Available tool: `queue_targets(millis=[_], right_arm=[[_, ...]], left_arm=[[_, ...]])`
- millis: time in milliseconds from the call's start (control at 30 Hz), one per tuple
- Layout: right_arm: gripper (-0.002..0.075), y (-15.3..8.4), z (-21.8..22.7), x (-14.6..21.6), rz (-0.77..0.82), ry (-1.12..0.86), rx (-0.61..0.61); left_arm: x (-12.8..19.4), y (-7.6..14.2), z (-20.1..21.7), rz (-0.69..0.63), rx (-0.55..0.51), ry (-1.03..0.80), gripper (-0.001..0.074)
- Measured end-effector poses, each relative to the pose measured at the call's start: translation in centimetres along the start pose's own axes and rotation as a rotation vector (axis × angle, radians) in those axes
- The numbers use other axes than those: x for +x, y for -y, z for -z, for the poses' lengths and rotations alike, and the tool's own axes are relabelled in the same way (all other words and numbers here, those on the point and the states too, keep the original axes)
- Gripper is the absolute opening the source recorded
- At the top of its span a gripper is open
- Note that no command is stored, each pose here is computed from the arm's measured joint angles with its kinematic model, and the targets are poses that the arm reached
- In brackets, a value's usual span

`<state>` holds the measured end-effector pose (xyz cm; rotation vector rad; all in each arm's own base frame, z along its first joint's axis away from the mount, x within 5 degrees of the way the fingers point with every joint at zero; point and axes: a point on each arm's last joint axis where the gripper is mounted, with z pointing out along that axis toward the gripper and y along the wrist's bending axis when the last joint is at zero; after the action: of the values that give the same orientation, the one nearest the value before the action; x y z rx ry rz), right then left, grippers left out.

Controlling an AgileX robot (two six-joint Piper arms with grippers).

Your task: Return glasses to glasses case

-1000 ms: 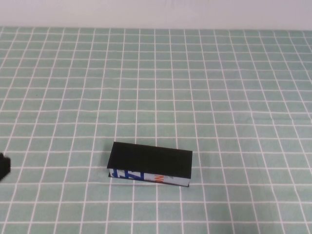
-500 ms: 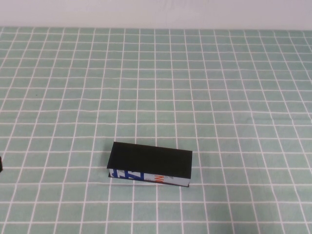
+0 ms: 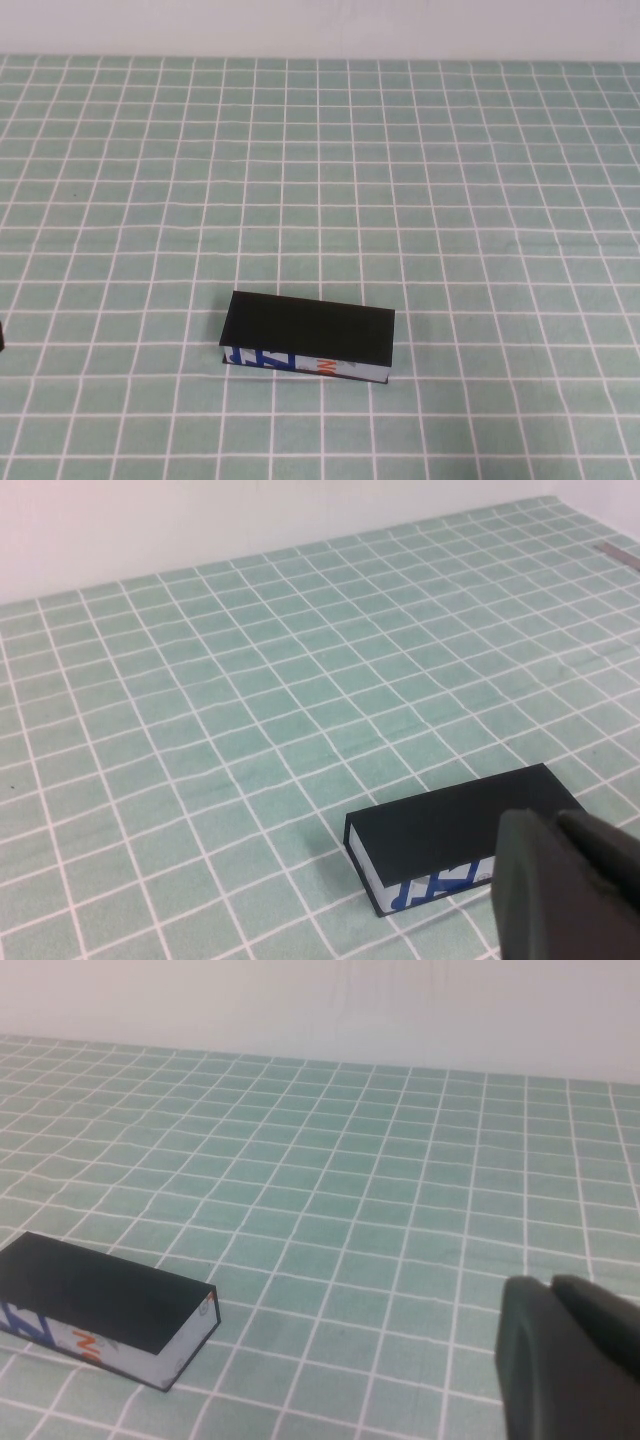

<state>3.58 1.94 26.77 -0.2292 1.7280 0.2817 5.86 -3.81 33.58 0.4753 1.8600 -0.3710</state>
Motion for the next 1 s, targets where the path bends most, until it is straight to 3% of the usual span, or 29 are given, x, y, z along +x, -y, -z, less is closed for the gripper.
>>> queue_targets(millis=[400, 700, 1000], right_arm=[[-0.0011, 0.0, 0.0, 0.0, 0.0, 0.001, 0.0], [-0.0011, 0.0, 0.0, 0.0, 0.0, 0.001, 0.0], [-0.0011, 0.0, 0.0, 0.0, 0.0, 0.001, 0.0]], left_arm=[[2.2, -0.8, -0.9, -0.074, -0.077, -0.027, -0.0002], [9.2, -2.2, -2.1, -0.368, -0.31, 0.229, -0.0002], [13.8, -2.7, -3.0, -0.251, -0.395, 0.222, -0.0002]])
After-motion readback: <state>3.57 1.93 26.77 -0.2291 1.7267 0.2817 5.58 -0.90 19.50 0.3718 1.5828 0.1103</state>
